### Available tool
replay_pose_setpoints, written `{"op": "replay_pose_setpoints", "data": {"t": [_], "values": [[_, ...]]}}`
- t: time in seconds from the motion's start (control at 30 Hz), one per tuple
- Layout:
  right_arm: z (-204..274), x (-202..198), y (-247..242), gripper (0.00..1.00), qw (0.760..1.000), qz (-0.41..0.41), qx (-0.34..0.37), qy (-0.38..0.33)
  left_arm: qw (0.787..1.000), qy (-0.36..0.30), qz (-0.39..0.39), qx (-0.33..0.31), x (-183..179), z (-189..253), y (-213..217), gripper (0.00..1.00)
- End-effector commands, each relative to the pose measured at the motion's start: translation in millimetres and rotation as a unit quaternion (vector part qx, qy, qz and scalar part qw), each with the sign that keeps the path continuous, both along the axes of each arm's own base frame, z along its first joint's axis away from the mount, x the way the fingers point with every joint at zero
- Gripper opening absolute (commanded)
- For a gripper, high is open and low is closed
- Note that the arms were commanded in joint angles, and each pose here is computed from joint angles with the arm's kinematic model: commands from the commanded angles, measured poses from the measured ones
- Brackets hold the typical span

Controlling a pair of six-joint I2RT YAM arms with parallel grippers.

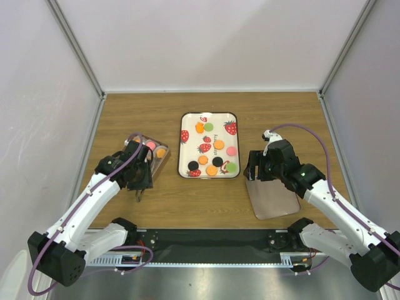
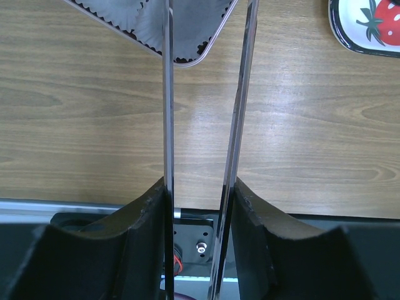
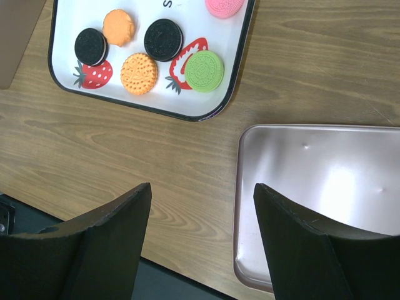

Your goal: Pack the cookies

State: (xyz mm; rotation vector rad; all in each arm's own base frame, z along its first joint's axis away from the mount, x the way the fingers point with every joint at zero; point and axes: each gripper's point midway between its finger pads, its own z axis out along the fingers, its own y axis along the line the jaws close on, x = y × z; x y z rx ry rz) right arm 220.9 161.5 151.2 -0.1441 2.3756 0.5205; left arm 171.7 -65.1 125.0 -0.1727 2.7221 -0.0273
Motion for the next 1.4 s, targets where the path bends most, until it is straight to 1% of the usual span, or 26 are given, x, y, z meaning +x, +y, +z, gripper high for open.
{"op": "replay_pose_setpoints", "data": {"t": [0.0,0.2,0.3,0.43,0.53,0.6,0.73,1.03,1.37], "values": [[8.2,2.6,2.9,0.73,1.0,0.001,0.01,-0.017,1.0,-0.018,0.003,-0.022,5.8,9.9,-6.0,0.46],[7.0,2.7,3.2,0.73,1.0,0.001,0.009,-0.015,0.999,-0.034,-0.008,-0.028,11.8,24.7,-8.9,0.46],[6.2,3.1,2.9,0.73,1.0,0.0,0.007,-0.013,0.998,-0.056,-0.017,-0.032,23.1,43.3,-12.7,0.46],[4.6,5.1,0.1,0.73,1.0,-0.007,0.002,-0.012,0.994,-0.087,-0.043,-0.053,43.6,69.0,-33.7,0.45],[4.8,6.0,-2.2,0.73,1.0,-0.013,-0.001,-0.011,0.992,-0.092,-0.07,-0.057,51.9,74.3,-58.0,0.45],[4.3,5.8,-2.8,0.73,1.0,-0.015,-0.001,-0.008,0.991,-0.086,-0.086,-0.054,56.4,69.3,-72.3,0.45],[4.2,10.2,-10.3,0.73,0.999,-0.034,-0.012,-0.013,0.986,-0.073,-0.138,-0.053,51.9,58.7,-107.2,0.45],[1.3,11.9,-16.4,0.73,0.998,-0.049,-0.023,-0.013,0.976,-0.041,-0.212,-0.04,48.4,29.1,-150.8,0.45],[0.7,12.3,-16.2,0.73,0.998,-0.049,-0.023,-0.013,0.972,-0.019,-0.232,-0.026,47.4,9.8,-158.9,0.46]]}}
